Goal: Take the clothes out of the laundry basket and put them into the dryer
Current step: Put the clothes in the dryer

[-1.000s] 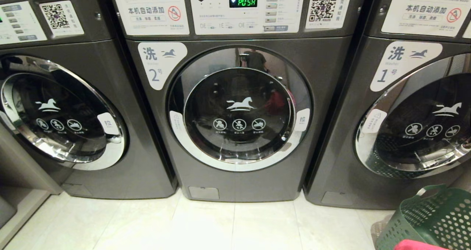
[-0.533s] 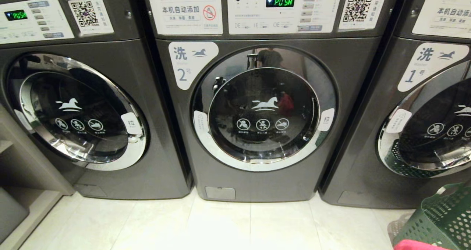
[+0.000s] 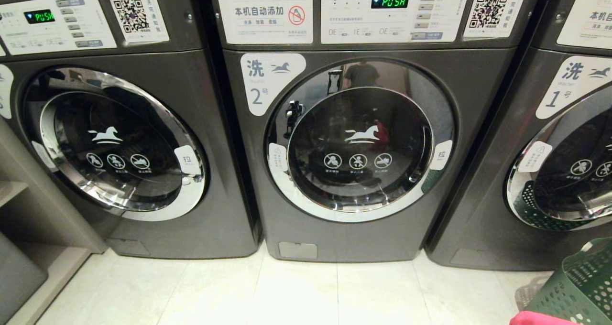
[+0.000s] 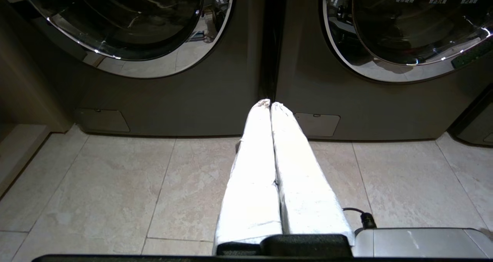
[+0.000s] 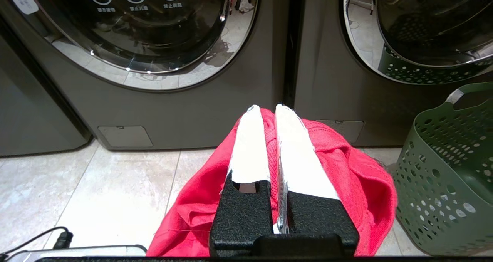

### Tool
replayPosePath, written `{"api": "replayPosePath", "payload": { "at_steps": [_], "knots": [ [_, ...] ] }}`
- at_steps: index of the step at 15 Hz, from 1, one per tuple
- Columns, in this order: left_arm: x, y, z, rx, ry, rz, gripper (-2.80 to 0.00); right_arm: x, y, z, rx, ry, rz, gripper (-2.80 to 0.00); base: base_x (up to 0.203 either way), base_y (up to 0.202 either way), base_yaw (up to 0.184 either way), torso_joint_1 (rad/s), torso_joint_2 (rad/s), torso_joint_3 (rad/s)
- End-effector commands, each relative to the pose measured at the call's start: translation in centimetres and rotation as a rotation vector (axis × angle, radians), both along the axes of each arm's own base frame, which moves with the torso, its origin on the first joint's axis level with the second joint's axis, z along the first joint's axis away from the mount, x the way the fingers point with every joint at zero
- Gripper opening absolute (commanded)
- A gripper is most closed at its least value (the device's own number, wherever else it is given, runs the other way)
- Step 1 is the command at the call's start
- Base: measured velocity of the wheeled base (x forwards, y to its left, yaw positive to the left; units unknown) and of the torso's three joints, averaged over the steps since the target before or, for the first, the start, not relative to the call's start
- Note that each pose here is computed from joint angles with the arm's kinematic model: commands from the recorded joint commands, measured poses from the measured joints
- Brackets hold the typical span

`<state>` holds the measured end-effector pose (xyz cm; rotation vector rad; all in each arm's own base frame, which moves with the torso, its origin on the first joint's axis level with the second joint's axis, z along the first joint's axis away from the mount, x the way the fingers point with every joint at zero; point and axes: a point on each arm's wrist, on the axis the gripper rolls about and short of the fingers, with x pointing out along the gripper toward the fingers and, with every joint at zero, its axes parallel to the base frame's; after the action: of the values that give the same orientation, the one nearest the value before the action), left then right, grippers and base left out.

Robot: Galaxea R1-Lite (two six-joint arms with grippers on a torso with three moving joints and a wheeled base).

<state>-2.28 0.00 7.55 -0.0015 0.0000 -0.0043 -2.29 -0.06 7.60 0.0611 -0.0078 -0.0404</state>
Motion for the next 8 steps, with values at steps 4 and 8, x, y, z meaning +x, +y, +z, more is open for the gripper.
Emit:
{"api": "replayPosePath", "payload": {
  "at_steps": [4,8],
  "knots": [
    [-0.01,0.00,0.00,0.000,-0.002,0.001,-2.80,0.01,0.00,0.01,0.000,0.000,0.001,-2.80,0.057,0.000,0.000,0.001,0.00,0.005],
    [-0.01,0.00,0.00,0.000,-0.002,0.001,-2.80,0.01,0.00,0.01,0.000,0.000,0.001,-2.80,0.195,0.000,0.001,0.002,0.00,0.002]
  ]
}}
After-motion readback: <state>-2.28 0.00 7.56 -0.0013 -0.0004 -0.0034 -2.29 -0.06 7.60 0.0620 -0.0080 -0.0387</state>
